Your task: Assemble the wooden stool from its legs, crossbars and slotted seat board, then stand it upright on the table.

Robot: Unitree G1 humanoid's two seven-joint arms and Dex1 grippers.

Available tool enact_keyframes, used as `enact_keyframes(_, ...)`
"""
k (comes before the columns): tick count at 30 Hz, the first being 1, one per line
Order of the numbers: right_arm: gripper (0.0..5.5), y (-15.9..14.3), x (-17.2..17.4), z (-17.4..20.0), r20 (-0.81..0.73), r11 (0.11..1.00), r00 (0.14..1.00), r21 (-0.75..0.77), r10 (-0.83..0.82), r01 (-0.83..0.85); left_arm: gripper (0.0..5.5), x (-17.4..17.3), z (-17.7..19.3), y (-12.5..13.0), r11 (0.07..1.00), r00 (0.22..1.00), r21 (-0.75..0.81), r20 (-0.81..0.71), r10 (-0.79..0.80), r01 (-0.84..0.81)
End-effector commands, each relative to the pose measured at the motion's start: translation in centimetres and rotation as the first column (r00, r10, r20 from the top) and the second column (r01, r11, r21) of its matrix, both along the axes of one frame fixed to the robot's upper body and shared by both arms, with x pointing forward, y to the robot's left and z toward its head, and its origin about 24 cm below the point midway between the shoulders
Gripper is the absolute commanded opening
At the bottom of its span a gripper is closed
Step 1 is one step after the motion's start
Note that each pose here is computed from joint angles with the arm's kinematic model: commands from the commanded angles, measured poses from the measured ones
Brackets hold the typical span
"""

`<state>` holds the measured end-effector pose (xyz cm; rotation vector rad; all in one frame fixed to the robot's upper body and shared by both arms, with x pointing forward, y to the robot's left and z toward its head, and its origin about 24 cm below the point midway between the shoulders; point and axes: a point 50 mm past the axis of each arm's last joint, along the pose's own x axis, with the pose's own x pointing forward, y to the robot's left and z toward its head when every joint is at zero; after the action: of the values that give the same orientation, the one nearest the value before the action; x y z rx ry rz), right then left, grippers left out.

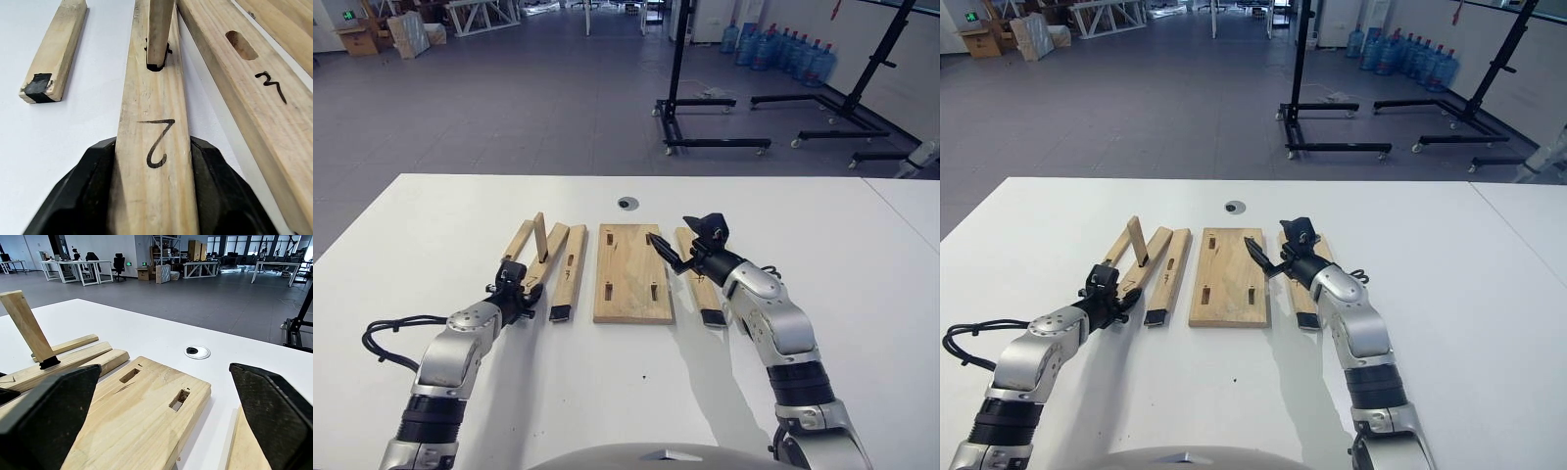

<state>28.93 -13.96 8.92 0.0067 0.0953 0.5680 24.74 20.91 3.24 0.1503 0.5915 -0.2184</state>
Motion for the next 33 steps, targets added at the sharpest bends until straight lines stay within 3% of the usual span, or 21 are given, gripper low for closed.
enact_keyframes(1, 4.81, 0.1, 0.5, 0.4, 0.012, 1.000, 1.000, -0.009, 0.006, -0.006, 2.03, -0.4, -1.4, -0.1, 0.999, 0.998, 0.031, -0.064, 0.014, -0.012)
enact_keyframes(7, 4.81, 0.0, 0.9, 0.7, 0.012, 1.000, 1.000, -0.012, 0.011, -0.011, 2.03, 0.8, 0.6, 0.3, 0.998, 0.998, -0.010, 0.036, 0.055, -0.055)
enact_keyframes(12, 4.81, -0.7, 2.0, 1.1, 0.013, 1.000, 1.000, -0.016, -0.004, 0.005, 2.03, 3.1, 8.0, 2.3, 0.972, 0.913, -0.217, 0.374, 0.166, -0.088)
enact_keyframes(15, 4.81, -1.2, 3.7, 2.8, -0.001, 0.996, 1.000, 0.082, -0.031, 0.031, 2.03, 3.6, 12.1, 1.9, 0.913, 0.863, -0.403, 0.483, 0.151, 0.066)
enact_keyframes(18, 4.81, -2.5, 5.5, 7.2, -0.040, 0.945, 0.999, 0.327, 0.026, -0.012, 2.03, 3.5, 14.4, -0.6, 0.718, 0.864, -0.616, 0.502, 0.040, 0.325)
enact_keyframes(22, 4.81, -2.7, 6.4, 11.7, -0.103, 0.817, 0.968, 0.560, 0.229, -0.134, 2.03, 2.7, 14.9, -3.7, 0.473, 0.852, -0.721, 0.505, -0.139, 0.505)
enact_keyframes(27, 4.81, -2.0, 6.0, 13.7, -0.174, 0.620, 0.859, 0.760, 0.481, -0.193, 2.03, 2.9, 15.5, -5.5, 0.224, 0.823, -0.796, 0.512, -0.247, 0.563)
enact_keyframes(33, 4.81, -1.3, 3.3, 13.9, -0.019, 0.371, 0.730, 0.870, 0.683, -0.325, 2.03, 1.8, 14.8, -6.8, 0.018, 0.802, -0.848, 0.494, -0.336, 0.530)
